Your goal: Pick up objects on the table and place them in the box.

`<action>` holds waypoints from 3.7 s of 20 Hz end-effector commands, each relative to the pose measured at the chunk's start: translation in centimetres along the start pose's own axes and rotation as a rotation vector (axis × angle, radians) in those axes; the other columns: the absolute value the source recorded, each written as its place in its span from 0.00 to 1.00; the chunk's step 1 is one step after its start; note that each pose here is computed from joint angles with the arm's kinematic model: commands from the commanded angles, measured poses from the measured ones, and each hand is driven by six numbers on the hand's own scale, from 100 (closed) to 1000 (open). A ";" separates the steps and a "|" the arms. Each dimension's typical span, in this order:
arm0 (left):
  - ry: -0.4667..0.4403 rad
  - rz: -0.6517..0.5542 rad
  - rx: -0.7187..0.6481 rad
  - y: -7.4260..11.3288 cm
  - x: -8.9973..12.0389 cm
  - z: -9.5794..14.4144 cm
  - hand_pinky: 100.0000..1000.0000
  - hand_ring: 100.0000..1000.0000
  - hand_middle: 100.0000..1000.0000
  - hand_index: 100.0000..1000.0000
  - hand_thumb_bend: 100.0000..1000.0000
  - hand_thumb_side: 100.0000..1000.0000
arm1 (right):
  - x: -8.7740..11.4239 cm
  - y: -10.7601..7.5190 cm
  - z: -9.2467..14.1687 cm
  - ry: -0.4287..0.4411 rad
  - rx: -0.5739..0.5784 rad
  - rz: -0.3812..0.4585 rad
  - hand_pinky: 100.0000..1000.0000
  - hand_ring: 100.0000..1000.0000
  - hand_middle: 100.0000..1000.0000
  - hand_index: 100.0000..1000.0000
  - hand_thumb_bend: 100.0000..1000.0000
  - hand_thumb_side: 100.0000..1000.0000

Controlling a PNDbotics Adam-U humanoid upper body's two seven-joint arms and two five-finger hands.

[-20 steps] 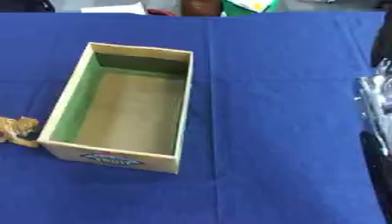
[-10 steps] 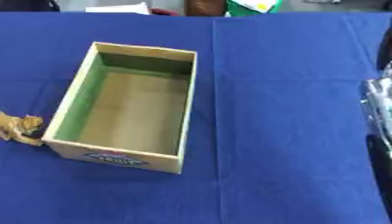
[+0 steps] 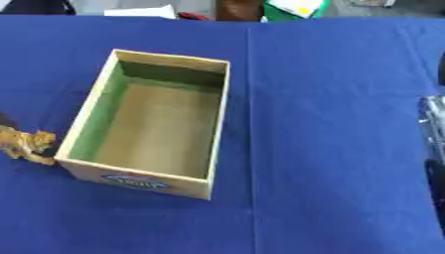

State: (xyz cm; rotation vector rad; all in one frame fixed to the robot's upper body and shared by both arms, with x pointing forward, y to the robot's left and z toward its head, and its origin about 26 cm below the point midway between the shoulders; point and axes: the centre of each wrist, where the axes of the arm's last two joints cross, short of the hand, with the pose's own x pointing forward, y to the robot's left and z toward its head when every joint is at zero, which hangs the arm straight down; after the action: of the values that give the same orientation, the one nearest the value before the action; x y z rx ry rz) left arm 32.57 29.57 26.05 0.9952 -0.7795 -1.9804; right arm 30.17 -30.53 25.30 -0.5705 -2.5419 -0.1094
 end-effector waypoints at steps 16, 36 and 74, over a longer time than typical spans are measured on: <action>0.067 -0.065 0.004 0.1 -0.5 -2.4 0.73 0.92 0.88 0.98 0.28 0.54 | 0.6 -0.1 -0.4 -0.021 0.021 -0.006 0.79 0.64 0.73 0.83 0.00 0.99; 0.065 -0.087 0.038 -0.4 -0.4 -3.4 0.52 0.75 0.77 0.85 0.00 0.43 | 0.5 -0.1 -0.3 -0.014 0.014 -0.005 0.79 0.64 0.73 0.84 0.00 0.99; 0.243 -0.268 1.005 12.3 3.9 5.0 0.10 0.29 0.36 0.53 0.00 0.36 | 0.4 -0.3 -0.2 -0.015 0.004 -0.005 0.79 0.65 0.73 0.84 0.00 1.00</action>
State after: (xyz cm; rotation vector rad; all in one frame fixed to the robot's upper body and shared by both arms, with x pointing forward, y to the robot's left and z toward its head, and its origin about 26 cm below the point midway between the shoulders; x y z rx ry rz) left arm 31.58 21.39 35.91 1.9356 -1.5528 -1.6028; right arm 30.11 -30.56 24.79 -0.5603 -2.5264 -0.1085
